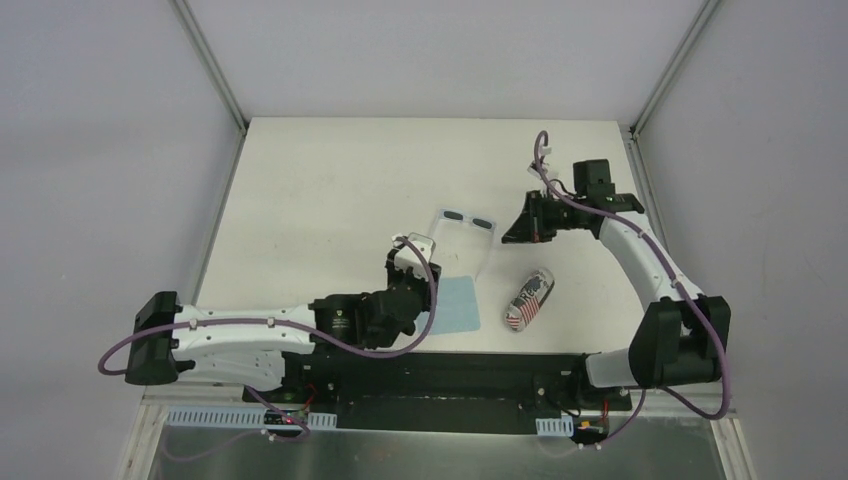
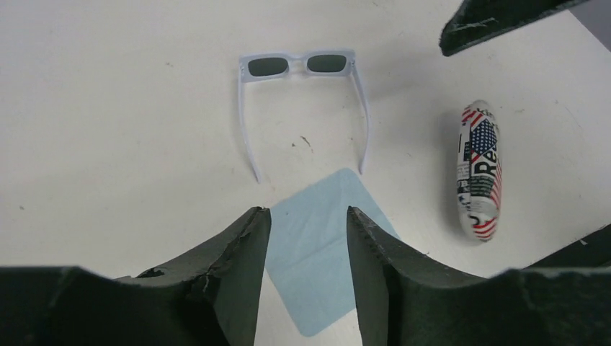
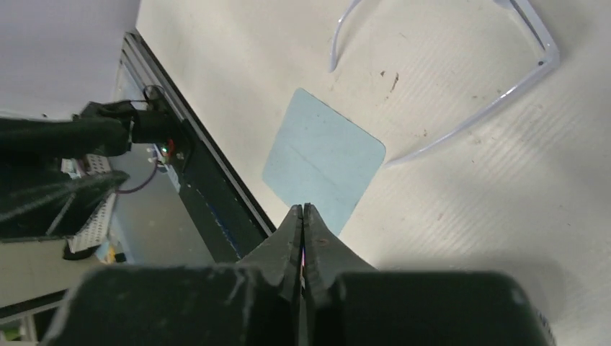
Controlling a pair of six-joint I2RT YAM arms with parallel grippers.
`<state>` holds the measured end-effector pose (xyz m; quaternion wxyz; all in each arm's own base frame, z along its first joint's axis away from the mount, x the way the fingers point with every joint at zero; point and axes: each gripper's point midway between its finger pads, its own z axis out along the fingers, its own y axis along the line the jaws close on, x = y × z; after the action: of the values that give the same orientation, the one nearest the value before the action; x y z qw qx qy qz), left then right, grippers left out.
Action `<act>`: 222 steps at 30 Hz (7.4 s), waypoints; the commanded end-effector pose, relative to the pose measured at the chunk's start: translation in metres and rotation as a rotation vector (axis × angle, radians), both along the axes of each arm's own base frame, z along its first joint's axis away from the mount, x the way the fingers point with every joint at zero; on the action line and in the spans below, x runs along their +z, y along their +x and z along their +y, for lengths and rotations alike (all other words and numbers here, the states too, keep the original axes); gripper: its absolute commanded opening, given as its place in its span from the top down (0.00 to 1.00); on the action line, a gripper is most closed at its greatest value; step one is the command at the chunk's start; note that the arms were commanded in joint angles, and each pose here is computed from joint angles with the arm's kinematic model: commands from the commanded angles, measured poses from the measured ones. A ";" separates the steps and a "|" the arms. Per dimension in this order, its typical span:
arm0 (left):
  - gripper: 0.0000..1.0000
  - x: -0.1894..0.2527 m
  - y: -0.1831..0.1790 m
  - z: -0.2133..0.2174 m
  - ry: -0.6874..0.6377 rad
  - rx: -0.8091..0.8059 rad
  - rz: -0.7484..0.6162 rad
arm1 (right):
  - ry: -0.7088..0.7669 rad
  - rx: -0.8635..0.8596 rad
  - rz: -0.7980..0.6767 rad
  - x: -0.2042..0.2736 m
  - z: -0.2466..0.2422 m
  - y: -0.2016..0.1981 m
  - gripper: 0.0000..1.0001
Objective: Organize the sunglasses
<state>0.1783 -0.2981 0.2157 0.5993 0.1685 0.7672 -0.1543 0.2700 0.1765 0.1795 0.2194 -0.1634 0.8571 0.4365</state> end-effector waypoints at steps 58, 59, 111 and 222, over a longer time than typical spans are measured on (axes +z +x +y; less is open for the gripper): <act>0.15 -0.074 0.047 0.007 -0.309 -0.029 0.630 | -0.854 0.294 -0.273 -0.147 -0.065 -0.045 0.33; 0.15 -0.073 0.047 0.007 -0.312 -0.028 0.628 | -0.844 0.287 -0.292 -0.140 -0.062 -0.041 0.40; 0.67 0.064 -0.005 -0.063 -0.735 -0.725 0.288 | 0.518 0.523 -0.073 0.087 0.040 -0.113 0.56; 0.26 0.019 0.036 -0.009 -0.161 -0.431 0.280 | 0.577 0.250 0.013 0.064 0.000 -0.069 0.94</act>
<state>0.2179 -0.3295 0.2023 0.4177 0.0951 0.7721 -0.4694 0.2065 0.1748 0.2241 0.1865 -0.2006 0.7082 0.6507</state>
